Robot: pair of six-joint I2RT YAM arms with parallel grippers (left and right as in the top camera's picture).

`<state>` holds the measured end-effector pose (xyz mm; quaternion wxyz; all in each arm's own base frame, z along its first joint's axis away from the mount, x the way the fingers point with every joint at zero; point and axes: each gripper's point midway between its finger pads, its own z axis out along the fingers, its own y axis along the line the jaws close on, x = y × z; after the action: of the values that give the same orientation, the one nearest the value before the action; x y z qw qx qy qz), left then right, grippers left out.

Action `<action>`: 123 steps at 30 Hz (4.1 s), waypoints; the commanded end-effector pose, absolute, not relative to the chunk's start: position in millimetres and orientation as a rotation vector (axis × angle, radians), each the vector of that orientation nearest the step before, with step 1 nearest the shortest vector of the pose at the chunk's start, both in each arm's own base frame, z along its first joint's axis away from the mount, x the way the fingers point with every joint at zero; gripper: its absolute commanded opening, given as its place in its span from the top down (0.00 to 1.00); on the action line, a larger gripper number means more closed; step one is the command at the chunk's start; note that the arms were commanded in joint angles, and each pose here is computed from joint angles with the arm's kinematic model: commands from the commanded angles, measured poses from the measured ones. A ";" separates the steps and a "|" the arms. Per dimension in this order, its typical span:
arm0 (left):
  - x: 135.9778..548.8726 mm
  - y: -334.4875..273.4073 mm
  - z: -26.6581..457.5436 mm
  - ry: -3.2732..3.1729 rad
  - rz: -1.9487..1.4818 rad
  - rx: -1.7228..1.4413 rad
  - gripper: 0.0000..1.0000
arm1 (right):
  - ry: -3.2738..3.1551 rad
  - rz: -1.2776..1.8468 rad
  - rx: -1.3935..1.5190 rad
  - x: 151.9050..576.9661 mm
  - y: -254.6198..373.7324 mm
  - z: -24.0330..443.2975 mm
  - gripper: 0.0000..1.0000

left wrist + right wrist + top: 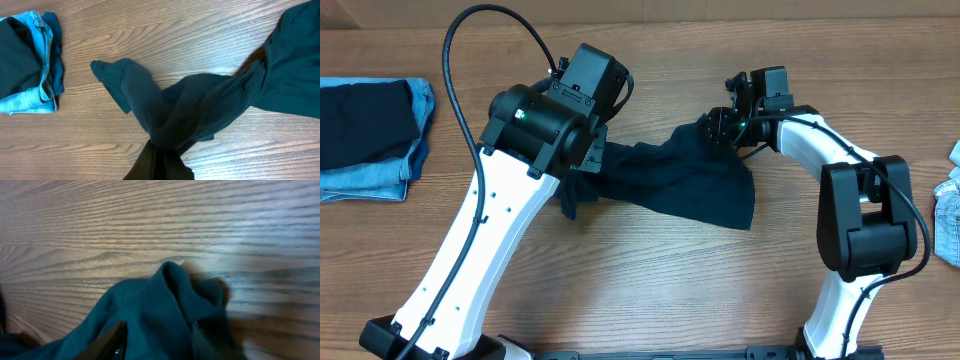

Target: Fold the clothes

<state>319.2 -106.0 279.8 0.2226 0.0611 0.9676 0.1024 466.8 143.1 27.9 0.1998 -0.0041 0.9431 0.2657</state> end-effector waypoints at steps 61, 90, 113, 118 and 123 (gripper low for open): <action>517.2 -61.7 390.0 1.938 -0.232 0.000 0.95 | 1.887 0.469 0.197 496.5 -8.7 354.5 0.96; 489.2 -32.2 348.6 2.341 -0.167 0.126 0.91 | 2.081 0.532 0.139 495.0 2.1 302.1 0.96; 394.3 -53.6 295.8 2.765 -0.367 0.141 0.56 | 2.642 0.408 0.367 359.7 -3.2 235.3 0.41; 402.5 -76.4 293.2 2.730 -0.307 0.274 0.57 | 2.604 0.413 0.385 375.5 -5.1 231.8 0.40; 418.6 -101.8 276.1 2.703 -0.216 0.362 0.55 | 2.736 0.429 0.440 376.6 -4.8 192.4 0.64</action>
<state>414.7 -86.9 288.2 0.2002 0.0988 0.9690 -0.1055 372.2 -1.8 220.4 0.2121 0.1404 0.9545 0.1555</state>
